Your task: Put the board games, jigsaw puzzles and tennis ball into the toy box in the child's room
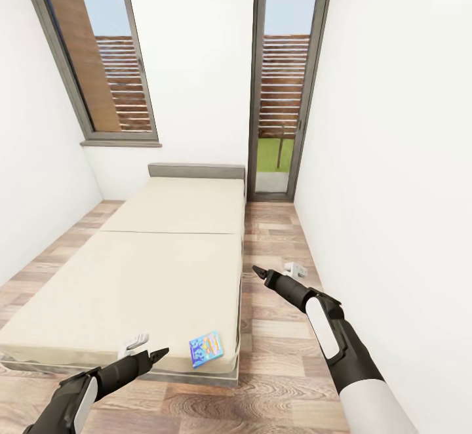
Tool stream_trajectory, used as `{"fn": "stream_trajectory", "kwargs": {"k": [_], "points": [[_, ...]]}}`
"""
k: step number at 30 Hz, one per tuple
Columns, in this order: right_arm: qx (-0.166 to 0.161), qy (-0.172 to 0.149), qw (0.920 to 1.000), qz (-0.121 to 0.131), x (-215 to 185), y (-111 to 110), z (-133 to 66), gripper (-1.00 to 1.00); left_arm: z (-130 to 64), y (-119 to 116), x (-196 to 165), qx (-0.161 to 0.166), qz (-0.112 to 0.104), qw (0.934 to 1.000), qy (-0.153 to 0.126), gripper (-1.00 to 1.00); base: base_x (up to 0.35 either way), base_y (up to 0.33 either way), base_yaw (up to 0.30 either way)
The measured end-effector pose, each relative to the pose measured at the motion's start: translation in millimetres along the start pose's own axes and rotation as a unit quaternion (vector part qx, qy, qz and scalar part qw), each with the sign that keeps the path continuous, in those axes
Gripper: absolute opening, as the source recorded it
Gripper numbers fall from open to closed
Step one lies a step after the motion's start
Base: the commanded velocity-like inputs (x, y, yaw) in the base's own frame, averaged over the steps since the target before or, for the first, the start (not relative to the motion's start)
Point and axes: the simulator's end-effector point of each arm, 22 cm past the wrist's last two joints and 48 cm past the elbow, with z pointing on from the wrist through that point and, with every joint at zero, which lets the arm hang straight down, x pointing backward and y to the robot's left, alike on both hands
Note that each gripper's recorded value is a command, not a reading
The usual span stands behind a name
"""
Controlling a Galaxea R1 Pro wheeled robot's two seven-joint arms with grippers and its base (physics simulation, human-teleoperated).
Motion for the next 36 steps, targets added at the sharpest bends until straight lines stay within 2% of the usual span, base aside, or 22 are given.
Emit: {"fn": "stream_trajectory", "kwargs": {"k": [16,29,32,33,36], "points": [[0.0,0.0,1.0,-0.002,2,-8,8.7,1.0,21.5,9,30,0.005,-0.01,0.9999,0.009,1.0,0.0,0.0,0.0],[-0.002,-0.001,1.0,-0.001,7,-15,16.4,1.0,31.5,17,51,0.014,-0.036,0.9989,0.027,1.0,0.0,0.0,0.0],[-0.002,-0.001,1.0,0.0,8,-17,18.2,1.0,32.6,10,55,0.034,-0.053,0.9974,0.035,1.0,0.0,0.0,0.0],[-0.003,-0.001,1.0,0.0,9,-17,18.8,1.0,31.8,1,56,0.057,-0.07,0.9951,0.04,1.0,0.0,0.0,0.0],[-0.004,-0.002,1.0,0.003,9,-19,20.4,1.0,30.2,-16,57,0.1,-0.101,0.9886,0.048,1.0,0.0,0.0,0.0]]}}
